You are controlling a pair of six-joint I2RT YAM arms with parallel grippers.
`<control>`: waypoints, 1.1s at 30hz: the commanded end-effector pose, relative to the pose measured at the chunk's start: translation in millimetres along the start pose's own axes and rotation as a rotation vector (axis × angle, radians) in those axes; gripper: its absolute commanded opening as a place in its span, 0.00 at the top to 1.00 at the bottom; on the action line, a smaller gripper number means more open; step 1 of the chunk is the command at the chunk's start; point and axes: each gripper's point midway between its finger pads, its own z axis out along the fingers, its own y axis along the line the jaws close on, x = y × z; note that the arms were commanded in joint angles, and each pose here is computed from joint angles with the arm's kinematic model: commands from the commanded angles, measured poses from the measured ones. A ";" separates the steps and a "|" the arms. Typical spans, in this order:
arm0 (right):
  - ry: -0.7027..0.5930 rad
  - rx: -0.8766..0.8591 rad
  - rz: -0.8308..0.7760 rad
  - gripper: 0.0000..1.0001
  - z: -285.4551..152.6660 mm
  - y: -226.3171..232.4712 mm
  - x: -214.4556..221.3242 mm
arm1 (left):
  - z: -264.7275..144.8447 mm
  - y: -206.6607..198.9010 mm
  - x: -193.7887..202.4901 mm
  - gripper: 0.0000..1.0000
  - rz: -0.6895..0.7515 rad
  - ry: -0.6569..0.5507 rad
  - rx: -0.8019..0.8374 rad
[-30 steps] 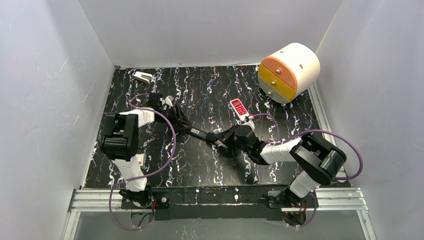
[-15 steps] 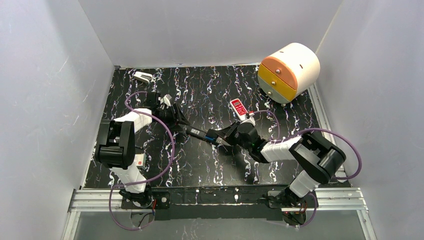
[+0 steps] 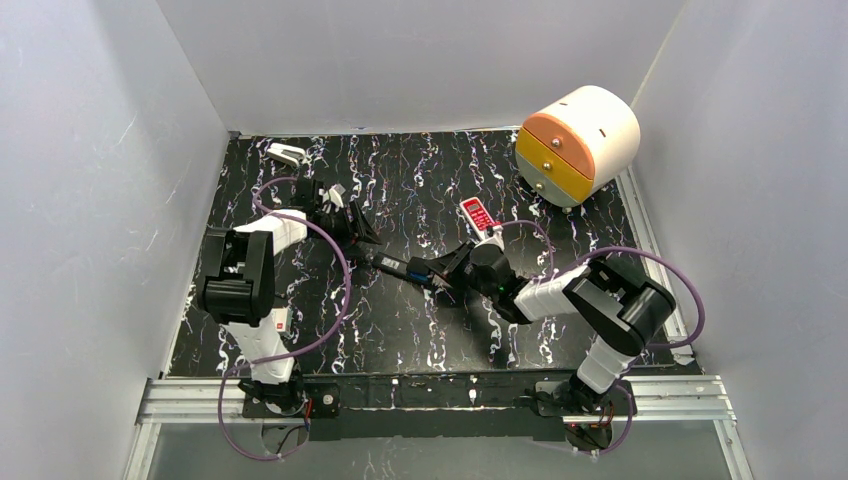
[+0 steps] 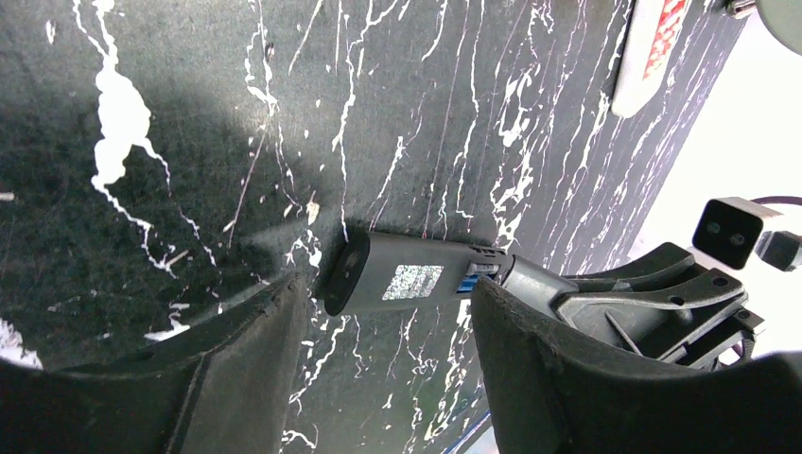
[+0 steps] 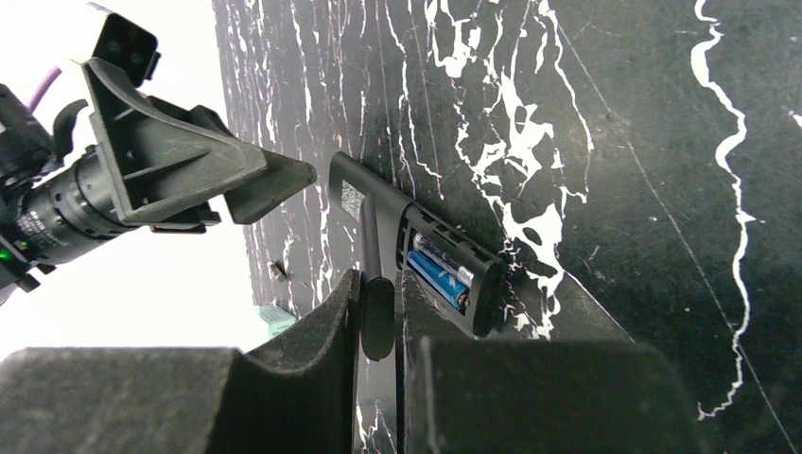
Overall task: Load the batteries into the remote control
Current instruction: Load the battery cover into the remote control.
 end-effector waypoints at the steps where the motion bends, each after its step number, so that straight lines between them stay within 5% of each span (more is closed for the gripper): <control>1: -0.014 -0.042 0.024 0.99 4.2 7.4 -2.1 | 2.0 -12.6 -7.3 0.38 0.016 0.006 0.052; 33: 0.002 0.019 0.086 0.99 6.9 -22.8 10.6 | 6.2 -8.0 6.6 0.44 0.004 0.038 0.070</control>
